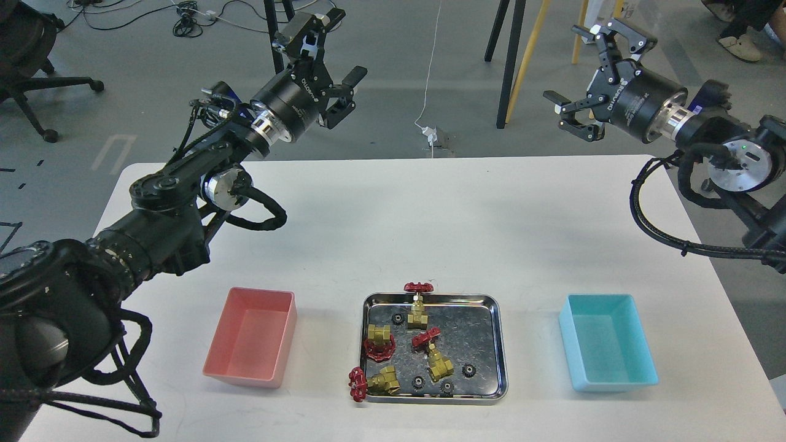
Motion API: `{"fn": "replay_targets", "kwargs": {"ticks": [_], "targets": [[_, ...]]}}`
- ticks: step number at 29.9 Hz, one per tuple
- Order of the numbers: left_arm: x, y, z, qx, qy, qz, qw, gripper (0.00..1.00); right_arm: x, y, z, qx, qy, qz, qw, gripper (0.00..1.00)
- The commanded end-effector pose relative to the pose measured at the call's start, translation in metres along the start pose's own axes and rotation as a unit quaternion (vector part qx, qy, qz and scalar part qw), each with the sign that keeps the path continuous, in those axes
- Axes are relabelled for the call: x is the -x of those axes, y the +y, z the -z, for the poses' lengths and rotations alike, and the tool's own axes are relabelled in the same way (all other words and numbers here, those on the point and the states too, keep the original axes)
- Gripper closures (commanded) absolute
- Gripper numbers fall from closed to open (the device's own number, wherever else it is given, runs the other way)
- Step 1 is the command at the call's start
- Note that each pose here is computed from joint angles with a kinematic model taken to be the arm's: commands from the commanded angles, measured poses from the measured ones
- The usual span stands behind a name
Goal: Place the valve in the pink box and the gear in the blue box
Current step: 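Move the left gripper down toward the metal tray of valves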
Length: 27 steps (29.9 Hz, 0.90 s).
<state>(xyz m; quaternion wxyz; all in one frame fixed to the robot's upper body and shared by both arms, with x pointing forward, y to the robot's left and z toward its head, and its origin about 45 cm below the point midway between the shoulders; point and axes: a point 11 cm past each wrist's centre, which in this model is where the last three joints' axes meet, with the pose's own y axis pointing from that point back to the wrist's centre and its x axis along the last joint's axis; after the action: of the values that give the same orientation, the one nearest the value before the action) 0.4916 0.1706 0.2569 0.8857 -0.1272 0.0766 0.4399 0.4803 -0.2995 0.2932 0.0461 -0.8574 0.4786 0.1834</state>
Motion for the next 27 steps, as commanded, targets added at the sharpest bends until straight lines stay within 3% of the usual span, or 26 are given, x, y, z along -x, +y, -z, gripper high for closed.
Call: {"fn": "replay_targets", "kwargs": {"ticks": [1, 8, 10, 15, 18, 20, 22, 27], "targets": [[-0.004, 0.003, 0.000, 0.000, 0.001, -0.006, 1.000, 0.00, 0.001, -0.003, -0.010, -0.003, -0.017, 0.001, 1.000, 0.01], [-0.042, 0.018, -0.029, 0.029, -0.004, -0.053, 0.998, 0.00, -0.001, -0.004, 0.021, -0.053, -0.041, -0.003, 0.998, 0.01], [-0.036, 0.012, -0.034, 0.047, 0.016, -0.052, 0.997, 0.00, -0.004, -0.004, 0.038, -0.076, -0.053, -0.008, 0.996, 0.01], [0.036, -0.019, -0.046, 0.087, 0.069, 0.048, 0.993, 0.00, -0.001, -0.006, 0.050, -0.085, -0.058, -0.004, 0.995, 0.01], [0.086, -0.020, -0.068, 0.088, 0.023, 0.152, 0.984, 0.00, -0.004, 0.000, 0.056, -0.087, -0.053, -0.006, 0.995, 0.01], [0.122, -0.015, -0.078, 0.071, -0.053, 0.233, 0.968, 0.00, -0.013, 0.008, 0.061, -0.090, -0.049, -0.017, 0.995, 0.01], [0.150, -0.012, -0.061, 0.013, -0.138, 0.286, 0.948, 0.00, -0.029, 0.026, 0.072, -0.095, -0.036, -0.039, 0.994, 0.01], [0.169, 0.006, -0.017, -0.125, -0.338, 0.352, 0.864, 0.00, -0.054, 0.052, 0.070, -0.076, -0.026, -0.073, 0.994, 0.01]]}}
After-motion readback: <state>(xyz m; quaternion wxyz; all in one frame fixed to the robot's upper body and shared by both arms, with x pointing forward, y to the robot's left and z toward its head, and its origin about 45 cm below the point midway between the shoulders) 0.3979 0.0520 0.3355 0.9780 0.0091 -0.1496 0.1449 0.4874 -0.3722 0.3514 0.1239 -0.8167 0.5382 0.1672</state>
